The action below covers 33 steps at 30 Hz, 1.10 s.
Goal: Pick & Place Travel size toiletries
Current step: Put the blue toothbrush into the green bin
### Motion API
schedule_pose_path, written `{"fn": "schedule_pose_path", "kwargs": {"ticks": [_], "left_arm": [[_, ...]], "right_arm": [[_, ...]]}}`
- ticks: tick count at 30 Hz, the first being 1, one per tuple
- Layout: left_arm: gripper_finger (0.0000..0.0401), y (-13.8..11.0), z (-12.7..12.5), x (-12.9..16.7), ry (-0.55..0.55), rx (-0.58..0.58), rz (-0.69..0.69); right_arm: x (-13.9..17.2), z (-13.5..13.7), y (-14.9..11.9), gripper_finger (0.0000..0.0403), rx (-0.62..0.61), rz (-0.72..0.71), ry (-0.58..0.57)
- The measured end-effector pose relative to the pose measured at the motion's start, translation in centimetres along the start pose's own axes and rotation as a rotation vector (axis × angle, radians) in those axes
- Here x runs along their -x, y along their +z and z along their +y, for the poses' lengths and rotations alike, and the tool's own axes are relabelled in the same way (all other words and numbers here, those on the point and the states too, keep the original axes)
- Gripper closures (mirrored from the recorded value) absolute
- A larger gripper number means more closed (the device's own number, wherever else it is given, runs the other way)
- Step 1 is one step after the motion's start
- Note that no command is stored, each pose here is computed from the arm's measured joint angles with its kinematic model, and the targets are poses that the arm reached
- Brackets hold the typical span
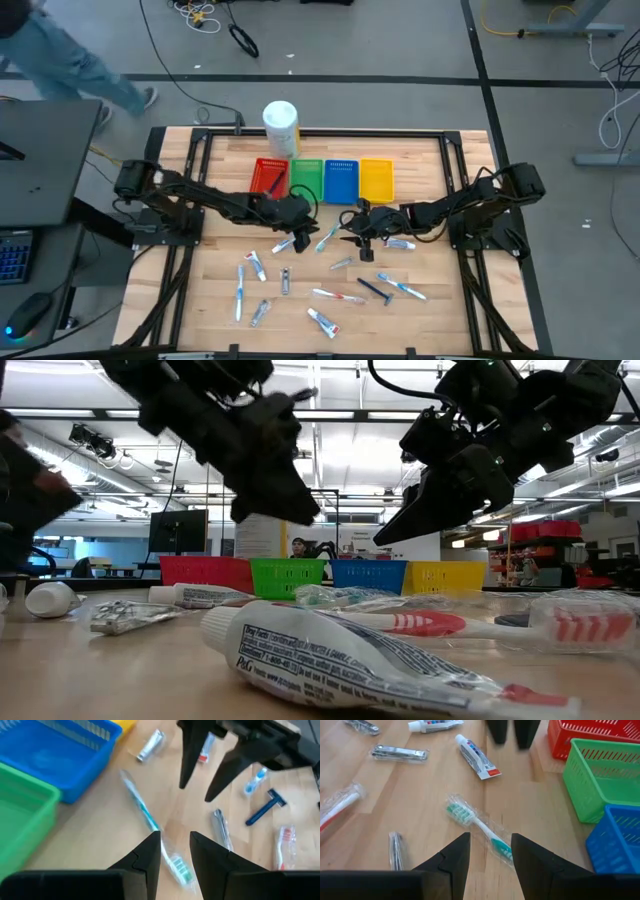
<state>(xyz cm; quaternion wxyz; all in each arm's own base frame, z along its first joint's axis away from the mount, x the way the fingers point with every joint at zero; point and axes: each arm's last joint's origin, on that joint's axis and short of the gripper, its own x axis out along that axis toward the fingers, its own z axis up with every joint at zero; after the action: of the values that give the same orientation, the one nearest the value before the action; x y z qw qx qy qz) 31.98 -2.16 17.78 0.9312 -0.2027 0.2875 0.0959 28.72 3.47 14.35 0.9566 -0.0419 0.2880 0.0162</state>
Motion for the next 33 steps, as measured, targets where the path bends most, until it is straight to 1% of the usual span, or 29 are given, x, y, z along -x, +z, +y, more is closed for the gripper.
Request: {"fn": "schedule_pose_path", "kwargs": {"ticks": [2,6,9,14,17,22,33], "left_arm": [[0.029,-0.5,0.1,-1.0,-0.011,0.003,0.004],[0.029,-1.2,0.2,-2.9,-0.025,0.082,-0.022],[0.0286,-1.9,0.4,-3.7,-0.019,0.085,-0.009],[0.0268,-2.8,0.8,-4.7,0.002,0.094,0.024],[0.0257,-3.0,0.9,-4.8,0.011,0.092,0.031],[0.0245,-2.6,0.7,-4.8,0.005,0.088,-0.013],[0.0243,-2.4,0.8,-4.8,0.037,0.098,-0.05]], "right_arm": [[0.0,0.0,0.0,0.0249,-0.001,-0.003,0.0],[0.0,0.0,0.1,0.0249,-0.001,-0.006,0.0],[0.0,0.0,0.1,0.0249,-0.002,-0.009,-0.001],[0.0,0.0,0.1,0.0249,-0.002,-0.008,-0.001],[0.0,0.0,0.1,0.0249,-0.002,-0.008,-0.001],[0.0,0.0,0.1,0.0249,-0.002,-0.009,-0.001],[0.0,0.0,0.1,0.0249,-0.003,-0.013,-0.001]]}}
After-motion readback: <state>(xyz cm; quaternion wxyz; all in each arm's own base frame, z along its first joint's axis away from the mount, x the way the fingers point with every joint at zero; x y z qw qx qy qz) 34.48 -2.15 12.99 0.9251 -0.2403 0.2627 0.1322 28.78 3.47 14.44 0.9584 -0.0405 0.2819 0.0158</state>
